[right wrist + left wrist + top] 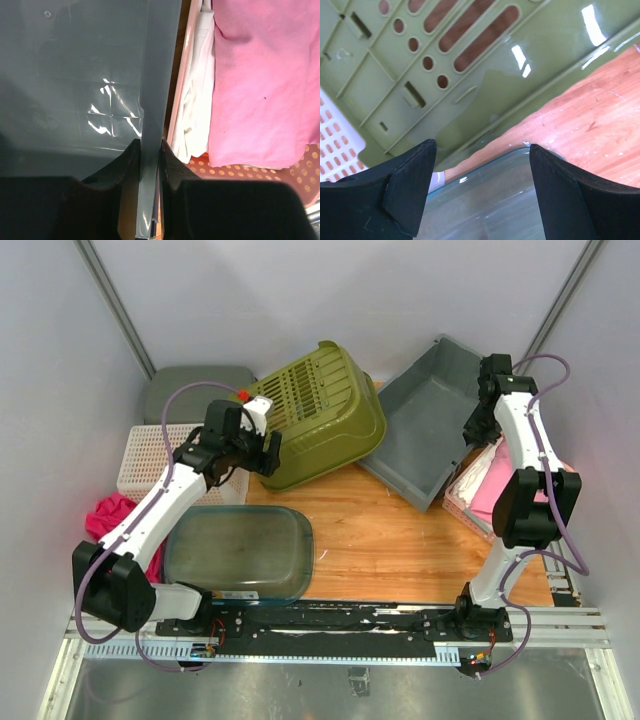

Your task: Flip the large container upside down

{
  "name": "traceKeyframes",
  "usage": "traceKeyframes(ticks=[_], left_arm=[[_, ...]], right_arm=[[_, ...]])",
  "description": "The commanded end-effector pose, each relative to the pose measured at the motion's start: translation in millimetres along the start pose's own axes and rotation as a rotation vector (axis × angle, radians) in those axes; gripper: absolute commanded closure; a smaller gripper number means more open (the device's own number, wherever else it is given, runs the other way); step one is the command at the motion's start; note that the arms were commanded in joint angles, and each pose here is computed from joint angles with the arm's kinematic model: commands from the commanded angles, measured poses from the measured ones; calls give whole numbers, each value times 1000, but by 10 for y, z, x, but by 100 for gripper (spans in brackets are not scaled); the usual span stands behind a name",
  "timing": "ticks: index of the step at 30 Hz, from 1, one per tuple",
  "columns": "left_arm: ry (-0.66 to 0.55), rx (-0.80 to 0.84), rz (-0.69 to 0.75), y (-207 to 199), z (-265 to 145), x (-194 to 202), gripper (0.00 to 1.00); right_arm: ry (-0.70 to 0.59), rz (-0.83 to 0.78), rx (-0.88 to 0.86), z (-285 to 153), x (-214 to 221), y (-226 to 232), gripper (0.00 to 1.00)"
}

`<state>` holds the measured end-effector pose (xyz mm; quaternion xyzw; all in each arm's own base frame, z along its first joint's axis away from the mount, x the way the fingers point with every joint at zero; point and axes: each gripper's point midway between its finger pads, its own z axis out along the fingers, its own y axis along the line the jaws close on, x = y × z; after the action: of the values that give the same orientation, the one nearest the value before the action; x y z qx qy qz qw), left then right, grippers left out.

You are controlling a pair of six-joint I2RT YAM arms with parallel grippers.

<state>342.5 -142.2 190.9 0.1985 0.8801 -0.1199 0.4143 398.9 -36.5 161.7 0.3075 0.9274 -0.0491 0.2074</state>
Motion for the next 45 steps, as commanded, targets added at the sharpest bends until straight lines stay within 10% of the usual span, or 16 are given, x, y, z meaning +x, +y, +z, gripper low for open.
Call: traceKeyframes(ticks=[1,13,22,28,35,45], left_arm=[[-74,-2,13,-27,-108,-227,20],[-365,140,98,-1107,-258,-1697,10],[-334,156,77,-1356,154,-1837,15],[-336,171,77,-1444,208,-1882,39],[-374,194,54,-1501,91,-2041,98],[-532,127,-101,-1368,-268,-2535,100]], right_arm=[[67,-69,-94,78,88,148,90],[25,-125,-206,-3,-16,308,99],[12,-147,-209,-17,-42,298,99],[-3,-168,-217,-40,-87,311,99],[-72,-227,-273,-166,-207,381,99],[-250,-370,-224,-368,-506,262,99]])
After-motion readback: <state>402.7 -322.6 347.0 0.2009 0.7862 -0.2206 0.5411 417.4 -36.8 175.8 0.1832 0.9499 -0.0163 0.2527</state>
